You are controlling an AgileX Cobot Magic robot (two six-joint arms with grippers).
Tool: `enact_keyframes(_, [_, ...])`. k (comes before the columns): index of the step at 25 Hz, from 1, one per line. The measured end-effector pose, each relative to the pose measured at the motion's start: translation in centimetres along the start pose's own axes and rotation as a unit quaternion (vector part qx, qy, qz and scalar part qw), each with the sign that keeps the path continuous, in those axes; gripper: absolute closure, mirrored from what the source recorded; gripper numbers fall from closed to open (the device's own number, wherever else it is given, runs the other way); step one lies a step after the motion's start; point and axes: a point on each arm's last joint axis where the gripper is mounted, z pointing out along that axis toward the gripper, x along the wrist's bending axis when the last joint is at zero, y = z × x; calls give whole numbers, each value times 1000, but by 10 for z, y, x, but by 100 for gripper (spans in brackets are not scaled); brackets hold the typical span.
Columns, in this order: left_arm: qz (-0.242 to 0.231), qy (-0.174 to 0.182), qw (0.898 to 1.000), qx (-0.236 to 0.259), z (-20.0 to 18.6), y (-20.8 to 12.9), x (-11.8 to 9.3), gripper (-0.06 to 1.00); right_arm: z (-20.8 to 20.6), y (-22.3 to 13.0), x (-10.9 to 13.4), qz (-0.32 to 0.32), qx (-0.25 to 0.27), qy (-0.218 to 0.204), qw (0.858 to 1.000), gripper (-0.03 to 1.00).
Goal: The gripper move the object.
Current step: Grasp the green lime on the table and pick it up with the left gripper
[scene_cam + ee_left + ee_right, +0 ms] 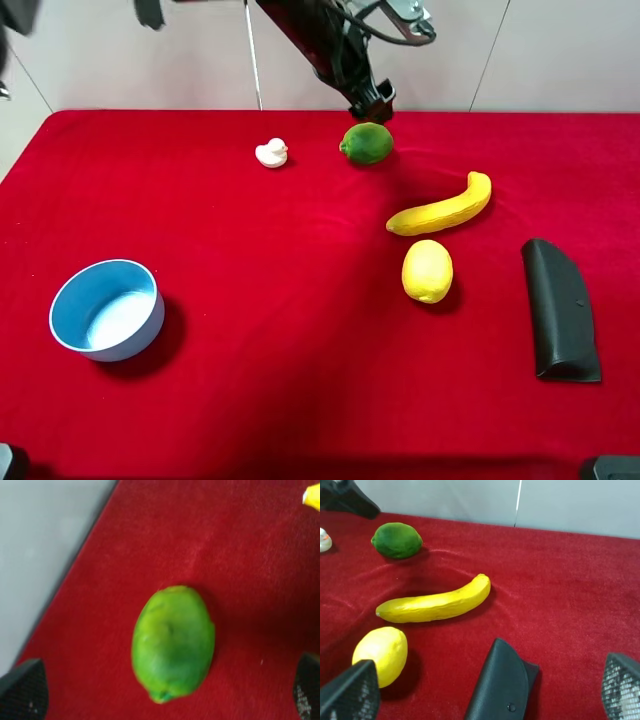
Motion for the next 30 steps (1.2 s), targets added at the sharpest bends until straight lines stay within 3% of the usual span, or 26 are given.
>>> enact_keyframes(15, [-5, 21, 1000, -22, 50, -15, -4, -2, 0, 0, 0, 0, 0, 0, 1000, 27])
enact_keyframes(30, [-9, 24, 1000, -12, 87, -38, -9, -2, 0, 0, 0, 1, 0, 1, 1000, 27])
